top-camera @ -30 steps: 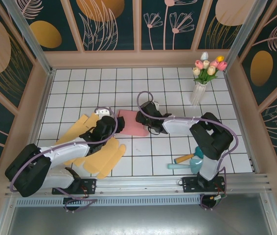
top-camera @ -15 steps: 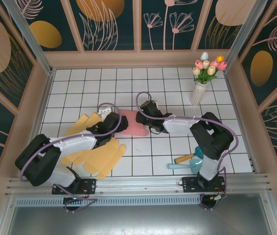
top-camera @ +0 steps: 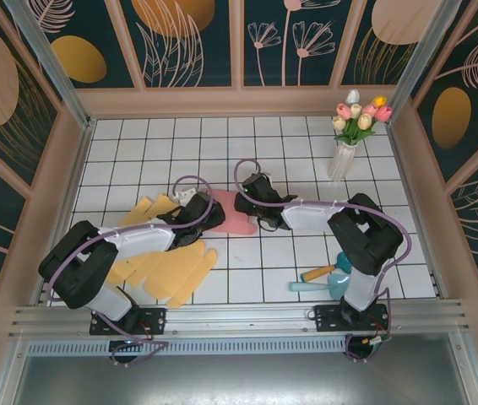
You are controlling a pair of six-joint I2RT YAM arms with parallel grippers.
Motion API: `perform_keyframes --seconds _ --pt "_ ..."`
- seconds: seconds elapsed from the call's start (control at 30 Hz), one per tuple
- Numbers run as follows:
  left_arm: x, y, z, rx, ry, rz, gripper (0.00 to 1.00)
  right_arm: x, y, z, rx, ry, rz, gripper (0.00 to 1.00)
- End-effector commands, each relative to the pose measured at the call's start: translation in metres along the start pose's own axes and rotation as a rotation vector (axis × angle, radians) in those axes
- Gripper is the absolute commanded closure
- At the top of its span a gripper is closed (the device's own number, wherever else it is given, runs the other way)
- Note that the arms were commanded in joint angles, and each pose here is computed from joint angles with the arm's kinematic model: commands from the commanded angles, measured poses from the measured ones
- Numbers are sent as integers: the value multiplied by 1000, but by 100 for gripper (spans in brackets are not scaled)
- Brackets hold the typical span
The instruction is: Fold the paper box
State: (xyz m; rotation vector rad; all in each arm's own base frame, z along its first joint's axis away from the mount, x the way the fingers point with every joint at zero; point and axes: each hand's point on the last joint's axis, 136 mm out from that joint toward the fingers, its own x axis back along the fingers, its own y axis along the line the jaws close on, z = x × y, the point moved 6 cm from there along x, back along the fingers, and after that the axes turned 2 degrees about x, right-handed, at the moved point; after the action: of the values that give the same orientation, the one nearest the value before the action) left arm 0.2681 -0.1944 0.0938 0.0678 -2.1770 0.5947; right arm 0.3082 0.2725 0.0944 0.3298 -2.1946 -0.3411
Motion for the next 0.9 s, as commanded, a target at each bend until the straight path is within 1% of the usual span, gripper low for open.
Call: perform_keyframes --seconds 0.0,0.1,0.23,0.33,0.53,0.67,0.87 --pt "10 -4 -6 69 26 -29 14 -5 -21 21 37 78 83 45" --pt "8 -4 -10 75 16 -77 14 -5 -21 21 39 79 84 45" --pt "5 -9 -14 79 6 -90 14 -4 -23 21 43 74 92 45" --pt "0 -17 -13 86 28 -77 13 -4 -23 20 43 73 91 46" --pt "-14 -19 -10 87 66 -166 11 -3 -23 21 48 74 87 46" --pt "-17 -19 -8 107 77 -162 5 -4 -22 22 50 80 79 45" --pt "-18 -22 -6 126 89 -150 7 -5 -24 23 52 83 83 45"
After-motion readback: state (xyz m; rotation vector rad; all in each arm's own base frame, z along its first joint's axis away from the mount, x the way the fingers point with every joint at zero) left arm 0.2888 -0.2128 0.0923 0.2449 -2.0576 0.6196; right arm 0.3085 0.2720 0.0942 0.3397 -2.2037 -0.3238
